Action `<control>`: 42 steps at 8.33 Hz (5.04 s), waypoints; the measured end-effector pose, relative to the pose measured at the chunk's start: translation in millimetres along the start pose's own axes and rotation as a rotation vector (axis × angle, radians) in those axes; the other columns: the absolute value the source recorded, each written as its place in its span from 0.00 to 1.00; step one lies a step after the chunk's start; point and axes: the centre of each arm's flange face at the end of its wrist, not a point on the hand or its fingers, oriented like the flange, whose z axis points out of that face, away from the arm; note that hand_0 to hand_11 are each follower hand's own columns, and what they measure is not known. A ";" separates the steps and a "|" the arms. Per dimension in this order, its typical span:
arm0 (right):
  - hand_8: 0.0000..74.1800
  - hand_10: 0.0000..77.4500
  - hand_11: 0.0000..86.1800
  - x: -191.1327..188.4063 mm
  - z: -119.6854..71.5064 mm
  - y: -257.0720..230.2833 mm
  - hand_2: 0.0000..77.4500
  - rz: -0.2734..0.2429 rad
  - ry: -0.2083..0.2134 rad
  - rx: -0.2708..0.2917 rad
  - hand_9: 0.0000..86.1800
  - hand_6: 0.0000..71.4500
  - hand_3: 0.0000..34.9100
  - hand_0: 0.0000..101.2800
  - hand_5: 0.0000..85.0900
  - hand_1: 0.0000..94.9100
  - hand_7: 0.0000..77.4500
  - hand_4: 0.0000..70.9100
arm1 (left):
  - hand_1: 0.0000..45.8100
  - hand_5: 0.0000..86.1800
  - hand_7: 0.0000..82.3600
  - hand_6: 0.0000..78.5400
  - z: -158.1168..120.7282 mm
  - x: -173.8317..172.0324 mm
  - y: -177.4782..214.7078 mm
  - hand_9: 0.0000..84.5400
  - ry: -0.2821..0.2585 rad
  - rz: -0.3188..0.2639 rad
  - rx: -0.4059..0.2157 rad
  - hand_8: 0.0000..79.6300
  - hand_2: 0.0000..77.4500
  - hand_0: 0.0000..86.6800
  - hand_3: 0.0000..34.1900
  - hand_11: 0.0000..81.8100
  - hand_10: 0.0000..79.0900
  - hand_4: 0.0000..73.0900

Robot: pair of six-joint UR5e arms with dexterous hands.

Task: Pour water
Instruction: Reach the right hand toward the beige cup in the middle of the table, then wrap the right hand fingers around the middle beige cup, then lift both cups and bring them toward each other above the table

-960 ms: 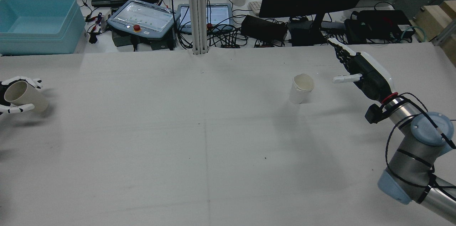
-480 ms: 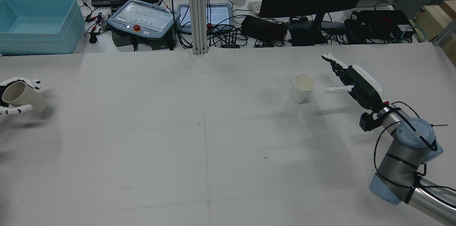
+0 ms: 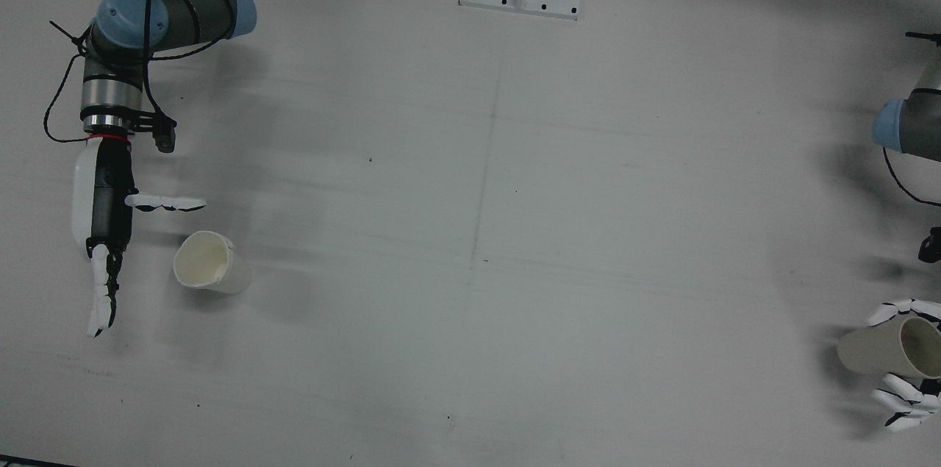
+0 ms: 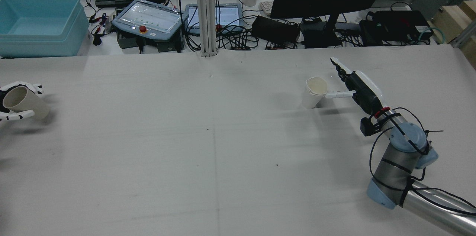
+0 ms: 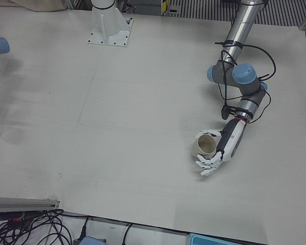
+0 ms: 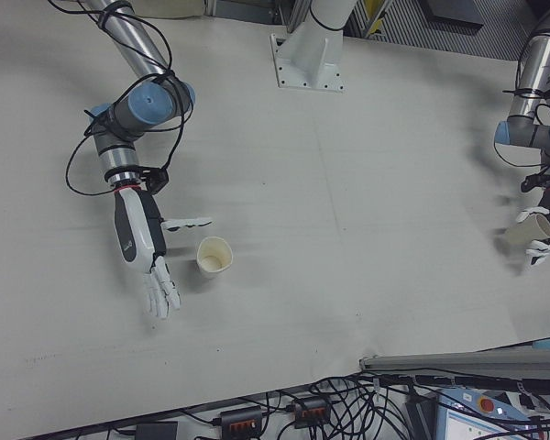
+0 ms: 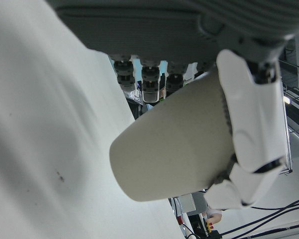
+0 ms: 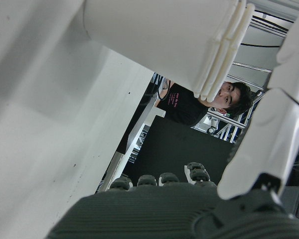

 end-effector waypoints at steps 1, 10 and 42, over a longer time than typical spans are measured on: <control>0.01 0.01 0.01 6.9 7.3 10.4 0.05 0.001 -0.006 -0.008 0.01 0.02 0.00 0.46 0.05 0.14 0.01 0.03 | 0.48 0.56 0.48 0.28 -0.4 -0.4 -0.7 0.21 -0.001 0.001 0.002 0.14 0.43 0.58 0.00 0.16 0.10 0.32; 0.01 0.01 0.01 44.3 0.7 22.4 0.08 -0.018 0.005 0.001 0.01 0.03 0.01 0.46 0.09 0.13 0.01 0.06 | 0.44 0.56 0.46 0.28 -0.2 -2.7 -1.6 0.21 -0.004 0.007 0.004 0.14 0.44 0.58 0.00 0.16 0.10 0.32; 0.01 0.08 0.11 14.1 12.2 92.2 0.39 0.036 -0.086 -0.089 0.01 0.08 0.00 0.48 0.51 0.13 0.09 0.71 | 0.44 0.56 0.42 0.26 23.3 -10.2 38.8 0.21 -0.012 -0.004 -0.063 0.12 0.45 0.58 0.00 0.17 0.10 0.33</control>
